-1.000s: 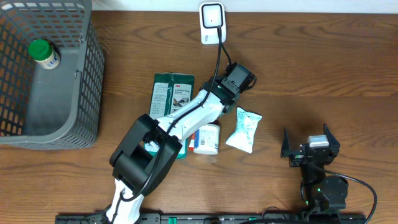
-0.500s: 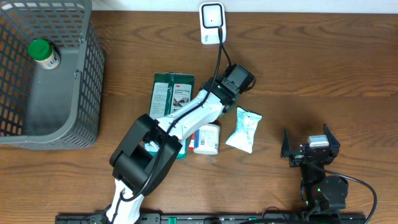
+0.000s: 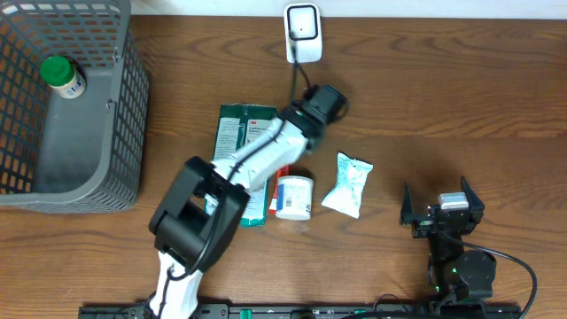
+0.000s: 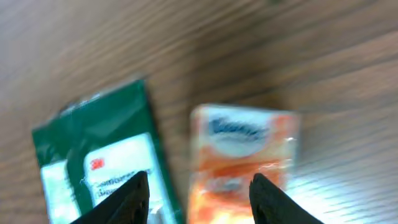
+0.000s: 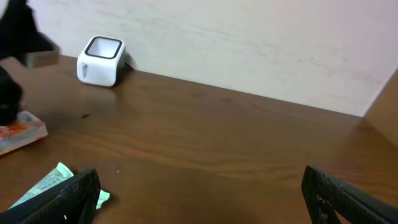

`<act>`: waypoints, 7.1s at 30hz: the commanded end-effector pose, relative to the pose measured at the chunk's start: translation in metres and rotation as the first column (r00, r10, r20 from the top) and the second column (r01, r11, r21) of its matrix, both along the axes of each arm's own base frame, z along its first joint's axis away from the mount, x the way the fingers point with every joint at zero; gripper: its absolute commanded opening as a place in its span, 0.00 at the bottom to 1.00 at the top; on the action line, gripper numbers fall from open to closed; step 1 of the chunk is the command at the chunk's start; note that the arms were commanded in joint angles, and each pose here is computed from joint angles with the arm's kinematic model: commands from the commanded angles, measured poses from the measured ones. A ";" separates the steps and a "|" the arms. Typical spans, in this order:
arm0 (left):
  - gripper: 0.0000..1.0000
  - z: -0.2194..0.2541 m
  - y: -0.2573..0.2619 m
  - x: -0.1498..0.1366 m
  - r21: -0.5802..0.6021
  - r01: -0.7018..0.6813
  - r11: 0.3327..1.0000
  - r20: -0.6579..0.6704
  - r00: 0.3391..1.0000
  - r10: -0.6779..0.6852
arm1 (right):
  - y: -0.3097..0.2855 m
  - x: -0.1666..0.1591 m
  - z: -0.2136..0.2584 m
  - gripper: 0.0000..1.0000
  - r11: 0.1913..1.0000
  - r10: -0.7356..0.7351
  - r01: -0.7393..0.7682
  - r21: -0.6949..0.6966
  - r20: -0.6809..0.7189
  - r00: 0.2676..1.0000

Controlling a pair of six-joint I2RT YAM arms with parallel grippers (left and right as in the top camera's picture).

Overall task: Scan the item barcode
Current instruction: 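Place the tissue pack on the table above the red box, then move the left gripper back into the basket, then grasp the green-lidded jar in the basket with the left gripper, then lift the green-lidded jar out and carry it toward the items, then set the jar down beside the red box and release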

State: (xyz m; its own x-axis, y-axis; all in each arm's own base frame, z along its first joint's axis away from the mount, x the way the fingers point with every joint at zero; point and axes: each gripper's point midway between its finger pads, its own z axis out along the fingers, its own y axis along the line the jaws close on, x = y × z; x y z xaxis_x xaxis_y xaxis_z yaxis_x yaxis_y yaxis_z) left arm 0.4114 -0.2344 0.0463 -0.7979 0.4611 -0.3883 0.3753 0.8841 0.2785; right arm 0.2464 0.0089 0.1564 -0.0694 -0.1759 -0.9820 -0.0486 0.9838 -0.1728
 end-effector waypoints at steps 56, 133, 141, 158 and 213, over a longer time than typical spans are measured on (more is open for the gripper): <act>0.77 0.106 0.506 0.102 -0.385 -0.793 0.471 0.165 0.443 0.881 | -0.003 0.000 -0.001 0.99 1.000 -0.014 0.014 -0.011 -0.003 1.000; 0.54 0.320 0.428 -0.017 -0.619 -0.648 0.445 0.287 0.340 0.895 | -0.003 0.000 -0.001 0.99 1.000 -0.014 0.014 -0.011 -0.003 1.000; 0.54 0.331 0.304 -0.063 -0.600 -0.564 0.567 0.199 0.581 0.789 | -0.003 0.000 -0.001 0.99 1.000 -0.014 0.014 -0.011 -0.003 1.000; 0.50 0.159 0.144 -0.098 -0.064 -0.520 0.852 -0.371 0.804 0.464 | -0.003 0.000 -0.001 0.99 1.000 -0.014 0.014 -0.011 -0.003 1.000; 0.84 0.016 0.073 -0.094 0.062 -0.364 0.929 -0.685 0.662 0.305 | -0.003 0.000 -0.001 0.99 1.000 -0.014 0.014 -0.011 -0.003 1.000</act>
State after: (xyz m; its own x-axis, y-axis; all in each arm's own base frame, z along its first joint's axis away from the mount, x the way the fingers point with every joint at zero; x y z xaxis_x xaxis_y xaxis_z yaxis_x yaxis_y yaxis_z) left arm 0.3154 -0.1604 0.0598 -0.9475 0.1030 0.3028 0.1107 0.9938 0.0083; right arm 0.2464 0.0089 0.1563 -0.0698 -0.1755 -0.9820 -0.0486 0.9838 -0.1724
